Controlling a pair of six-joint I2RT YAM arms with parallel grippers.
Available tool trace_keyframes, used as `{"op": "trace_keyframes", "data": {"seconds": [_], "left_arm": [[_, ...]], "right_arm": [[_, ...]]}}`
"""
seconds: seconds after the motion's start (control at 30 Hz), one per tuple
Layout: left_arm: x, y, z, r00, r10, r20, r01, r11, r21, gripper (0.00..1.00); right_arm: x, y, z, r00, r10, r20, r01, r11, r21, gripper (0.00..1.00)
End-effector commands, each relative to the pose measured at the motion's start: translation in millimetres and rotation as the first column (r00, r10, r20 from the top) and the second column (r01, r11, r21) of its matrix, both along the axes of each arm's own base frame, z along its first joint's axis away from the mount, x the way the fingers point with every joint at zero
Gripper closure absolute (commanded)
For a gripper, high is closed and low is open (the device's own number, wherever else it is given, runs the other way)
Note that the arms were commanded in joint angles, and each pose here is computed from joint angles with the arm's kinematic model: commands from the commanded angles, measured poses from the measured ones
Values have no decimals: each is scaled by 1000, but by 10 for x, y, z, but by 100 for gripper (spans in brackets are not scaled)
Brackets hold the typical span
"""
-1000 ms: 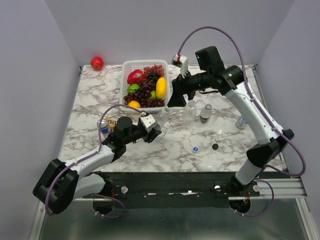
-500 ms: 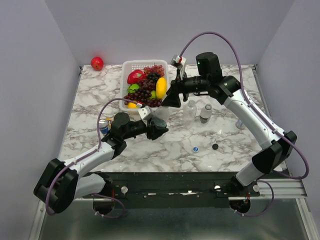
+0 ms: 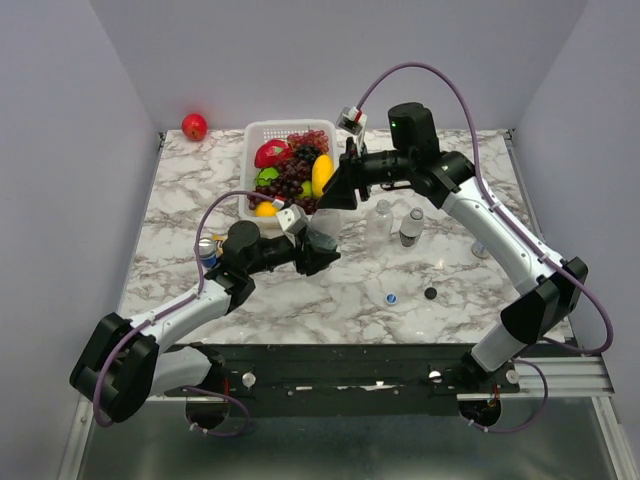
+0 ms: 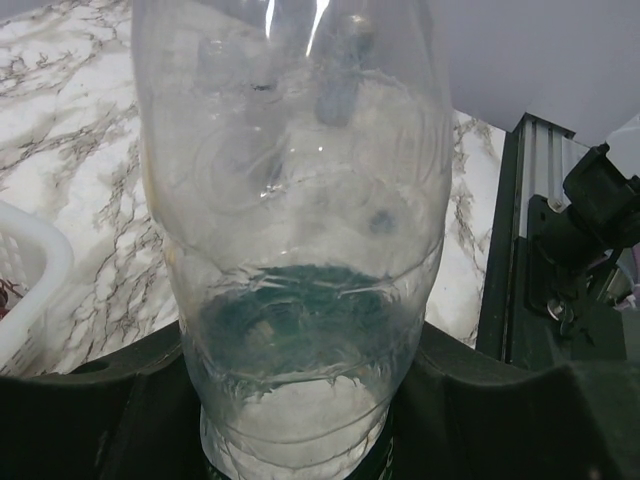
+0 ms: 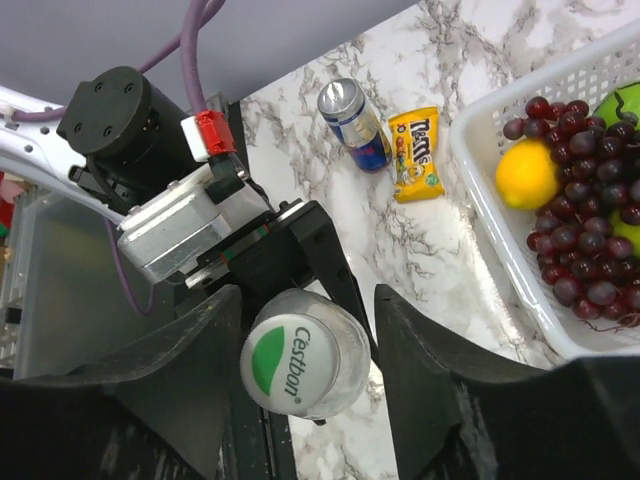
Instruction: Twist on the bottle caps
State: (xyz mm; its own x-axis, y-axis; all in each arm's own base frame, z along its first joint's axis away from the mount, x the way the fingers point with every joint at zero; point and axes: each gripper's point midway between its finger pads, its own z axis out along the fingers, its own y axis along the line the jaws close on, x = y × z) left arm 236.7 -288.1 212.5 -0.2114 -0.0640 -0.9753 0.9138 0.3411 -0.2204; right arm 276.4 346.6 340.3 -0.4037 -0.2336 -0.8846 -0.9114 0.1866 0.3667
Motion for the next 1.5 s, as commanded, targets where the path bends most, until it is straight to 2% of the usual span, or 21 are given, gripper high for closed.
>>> {"op": "trace_keyframes", "data": {"seconds": [0.0, 0.1, 0.17, 0.33, 0.37, 0.4, 0.47, 0.5, 0.53, 0.57, 0.77, 0.8, 0.87, 0.9, 0.93, 0.97, 1.13, 1.2, 1.27, 1.3, 1.47], "left_arm": [[59, -28, 210, 1000, 9, 20, -8, 999, -53, 100], [69, -17, 195, 1000, 14, 13, -13, 999, -53, 100], [76, -7, 180, 1000, 20, 9, -19, 999, -51, 100], [186, 19, 113, 996, 82, -23, -83, 996, -40, 100], [226, 26, 104, 993, 109, -41, -111, 993, -42, 100], [368, 74, 60, 977, 201, -65, -203, 978, -34, 100], [472, 72, 66, 955, 278, -102, -283, 959, -34, 100], [596, 125, -5, 926, 358, -119, -361, 932, -5, 100], [621, 115, -14, 918, 375, -127, -378, 926, 4, 100], [650, 97, 41, 914, 386, -129, -389, 921, -4, 100], [615, 140, 11, 916, 373, -148, -378, 926, -5, 100], [615, 176, 13, 918, 370, -142, -375, 927, -5, 77], [565, 192, -39, 929, 345, -131, -346, 938, 15, 45], [538, 229, -102, 927, 348, -140, -344, 938, 51, 24], [529, 255, -140, 931, 347, -116, -339, 937, 82, 16], [498, 260, -154, 939, 330, -100, -320, 942, 102, 1], [389, 485, -372, 944, 324, -67, -300, 924, 239, 1], [390, 587, -451, 934, 344, -92, -308, 910, 276, 1], [436, 672, -431, 928, 356, -109, -317, 908, 273, 1], [437, 694, -448, 925, 358, -125, -313, 907, 281, 1], [559, 721, -328, 918, 380, -113, -336, 897, 286, 1]], "right_arm": [[63, 58, -43, 999, -23, -28, 23, 1000, 2, 34], [81, 55, -40, 999, -36, -28, 36, 999, -1, 39], [87, 55, -39, 999, -39, -27, 39, 999, -1, 51], [161, 59, -25, 995, -90, -38, 90, 996, 3, 71], [187, 66, -26, 991, -122, -48, 122, 993, -3, 81], [238, 68, -23, 986, -163, -37, 162, 987, -12, 87], [409, 47, -101, 956, -294, -1, 293, 954, -68, 100], [492, 29, -68, 933, -359, 25, 360, 929, -85, 100], [672, -78, -174, 875, -480, 57, 483, 863, -145, 100], [686, -61, -197, 862, -505, 46, 506, 848, -157, 100], [645, -17, -125, 891, -444, 91, 453, 881, -139, 100], [643, -37, -115, 892, -439, 107, 450, 882, -139, 100], [657, -114, -81, 892, -426, 151, 446, 884, -137, 100], [676, -162, -49, 889, -427, 165, 449, 884, -132, 100], [707, -215, -27, 885, -432, 173, 455, 881, -130, 100], [815, -339, 49, 868, -457, 192, 483, 868, -118, 100], [1327, -720, 432, 805, -533, 259, 561, 827, -42, 100], [1575, -946, 746, 749, -593, 295, 615, 788, 24, 99], [1824, -1078, 792, 727, -617, 299, 636, 770, 43, 100], [1885, -1140, 956, 704, -621, 346, 639, 766, 74, 100], [2370, -1430, 784, 589, -664, 461, 717, 693, 83, 100]]}}
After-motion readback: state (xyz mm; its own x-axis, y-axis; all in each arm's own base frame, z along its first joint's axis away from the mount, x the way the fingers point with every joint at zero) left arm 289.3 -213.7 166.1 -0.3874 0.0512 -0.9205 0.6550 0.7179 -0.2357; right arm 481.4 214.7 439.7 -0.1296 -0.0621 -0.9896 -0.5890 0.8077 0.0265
